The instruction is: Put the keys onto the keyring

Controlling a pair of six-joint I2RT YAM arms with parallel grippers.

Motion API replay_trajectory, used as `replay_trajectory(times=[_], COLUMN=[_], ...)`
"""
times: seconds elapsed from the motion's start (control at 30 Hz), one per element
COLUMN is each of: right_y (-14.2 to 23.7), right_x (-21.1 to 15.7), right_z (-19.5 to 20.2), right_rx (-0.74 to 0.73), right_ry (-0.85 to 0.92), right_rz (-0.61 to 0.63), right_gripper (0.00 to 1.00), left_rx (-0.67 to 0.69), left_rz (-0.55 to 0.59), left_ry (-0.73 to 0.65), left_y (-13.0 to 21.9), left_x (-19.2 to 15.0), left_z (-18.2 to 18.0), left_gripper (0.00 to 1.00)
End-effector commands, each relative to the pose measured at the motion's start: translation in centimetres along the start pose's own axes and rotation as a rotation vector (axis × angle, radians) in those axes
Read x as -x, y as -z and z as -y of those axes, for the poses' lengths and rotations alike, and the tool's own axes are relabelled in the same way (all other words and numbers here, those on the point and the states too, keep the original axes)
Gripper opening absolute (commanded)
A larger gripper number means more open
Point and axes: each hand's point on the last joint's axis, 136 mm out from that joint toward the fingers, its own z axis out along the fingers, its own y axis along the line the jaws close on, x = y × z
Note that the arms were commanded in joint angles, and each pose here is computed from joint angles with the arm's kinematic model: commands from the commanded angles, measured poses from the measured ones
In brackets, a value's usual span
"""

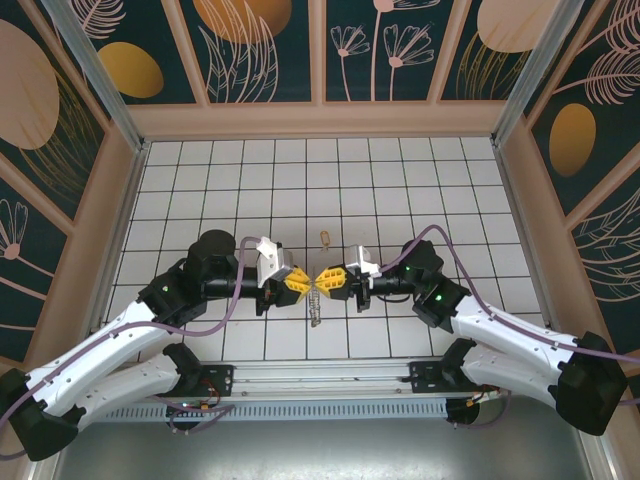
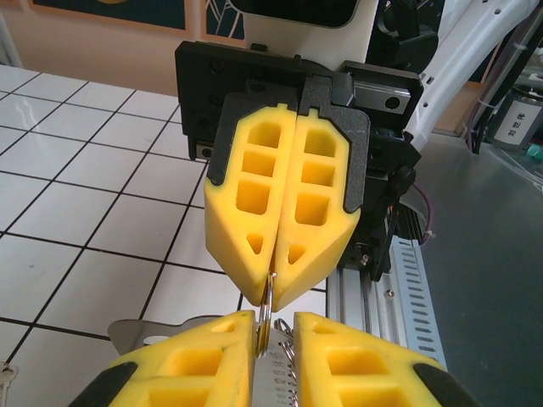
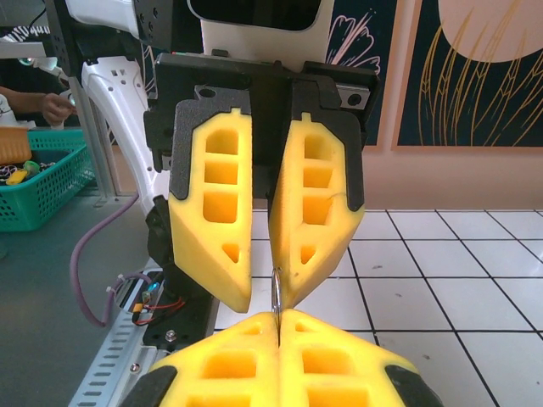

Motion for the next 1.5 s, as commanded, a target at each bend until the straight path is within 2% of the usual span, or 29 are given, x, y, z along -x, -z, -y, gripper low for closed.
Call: replay_trajectory(times=[0.0,0.17,0.33,0.5,0.63,0.7,0.77,0.97,1.2,1.3,1.47], right_y=[0.2,0.2,0.2,0.1,0.5,1.3,2.5,6.3,5.6,5.0,3.5], right_x=[1.8,1.7,1.5,0.8,0.4,0.1,-0.3,-2.5,-10.6,-14.2,-18.0], right_z=[-0.1,-0.3,-0.2,0.2,2.2,4.0,6.2,14.7,22.0,23.5,23.7], right_rx=[0.003,0.015,0.012,-0.006,-0.123,-0.203,-0.273,-0.490,-0.587,-0.593,-0.586], right_ry=[0.047,0.047,0.045,0.026,-0.026,-0.060,-0.106,-0.294,-0.476,-0.551,-0.597], right_rz=[0.052,0.056,0.054,0.028,-0.004,-0.029,-0.063,-0.138,-0.365,-0.464,-0.557], right_gripper=[0.00,0.00,0.00,0.00,0.49,0.81,0.89,0.90,0.84,0.79,0.77], left_rx=[-0.004,-0.007,-0.015,0.006,0.079,0.119,0.180,0.315,0.455,0.492,0.517], left_rz=[0.041,0.043,0.035,0.056,0.052,0.044,0.033,0.089,0.128,0.121,0.130], left_ry=[-0.035,-0.039,-0.037,-0.046,-0.007,0.031,0.070,0.148,0.249,0.284,0.301], left_y=[0.1,-0.2,-0.5,-0.1,0.0,0.0,0.2,1.3,3.0,3.3,3.3], left_x=[1.4,1.5,1.2,1.6,1.0,0.2,-0.8,-1.4,-3.1,-4.3,-5.1], left_z=[0.2,0.0,-0.1,-0.1,-1.3,-2.0,-3.0,-4.8,-6.5,-6.9,-7.4], left_gripper=[0.18,0.15,0.00,0.00,0.00,0.00,0.00,0.00,0.00,0.00,0.00])
